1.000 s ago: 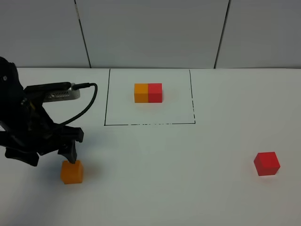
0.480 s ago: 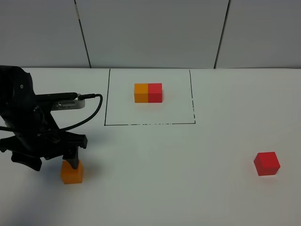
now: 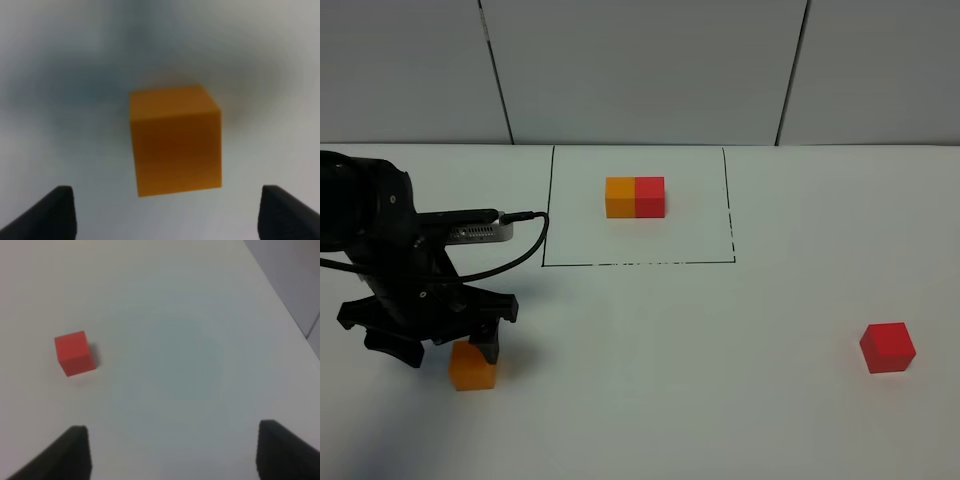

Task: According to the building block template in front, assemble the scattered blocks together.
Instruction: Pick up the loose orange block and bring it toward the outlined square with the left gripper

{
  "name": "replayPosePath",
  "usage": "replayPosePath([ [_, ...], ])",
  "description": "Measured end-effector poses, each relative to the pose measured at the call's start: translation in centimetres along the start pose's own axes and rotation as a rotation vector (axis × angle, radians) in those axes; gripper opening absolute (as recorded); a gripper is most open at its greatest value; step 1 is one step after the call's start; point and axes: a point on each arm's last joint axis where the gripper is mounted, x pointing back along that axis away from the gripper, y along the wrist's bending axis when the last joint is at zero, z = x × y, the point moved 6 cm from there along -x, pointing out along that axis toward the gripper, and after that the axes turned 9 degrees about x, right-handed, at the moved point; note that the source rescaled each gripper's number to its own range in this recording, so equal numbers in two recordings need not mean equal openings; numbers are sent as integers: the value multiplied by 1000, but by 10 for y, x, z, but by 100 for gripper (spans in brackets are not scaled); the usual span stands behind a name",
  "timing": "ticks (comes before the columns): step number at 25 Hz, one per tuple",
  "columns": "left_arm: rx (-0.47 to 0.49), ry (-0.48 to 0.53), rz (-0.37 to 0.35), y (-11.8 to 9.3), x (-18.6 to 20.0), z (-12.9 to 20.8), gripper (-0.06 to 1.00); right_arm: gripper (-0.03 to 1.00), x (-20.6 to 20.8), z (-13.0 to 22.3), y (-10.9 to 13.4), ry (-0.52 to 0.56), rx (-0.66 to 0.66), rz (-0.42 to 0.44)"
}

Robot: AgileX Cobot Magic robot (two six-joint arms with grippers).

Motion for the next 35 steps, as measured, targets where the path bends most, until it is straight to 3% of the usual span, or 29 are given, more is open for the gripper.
replayPosePath([
  [6, 6, -43, 18, -10, -8, -6, 92, 42, 0, 0, 0, 0, 0, 0],
  [14, 32, -9, 0, -9, -24, -6, 92, 42, 0, 0, 0, 0, 0, 0],
  [20, 43, -39, 13, -11, -26, -12, 92, 42, 0, 0, 0, 0, 0, 0],
  [35, 70, 40, -29, -7, -58, -8, 90, 42, 0, 0, 0, 0, 0, 0],
])
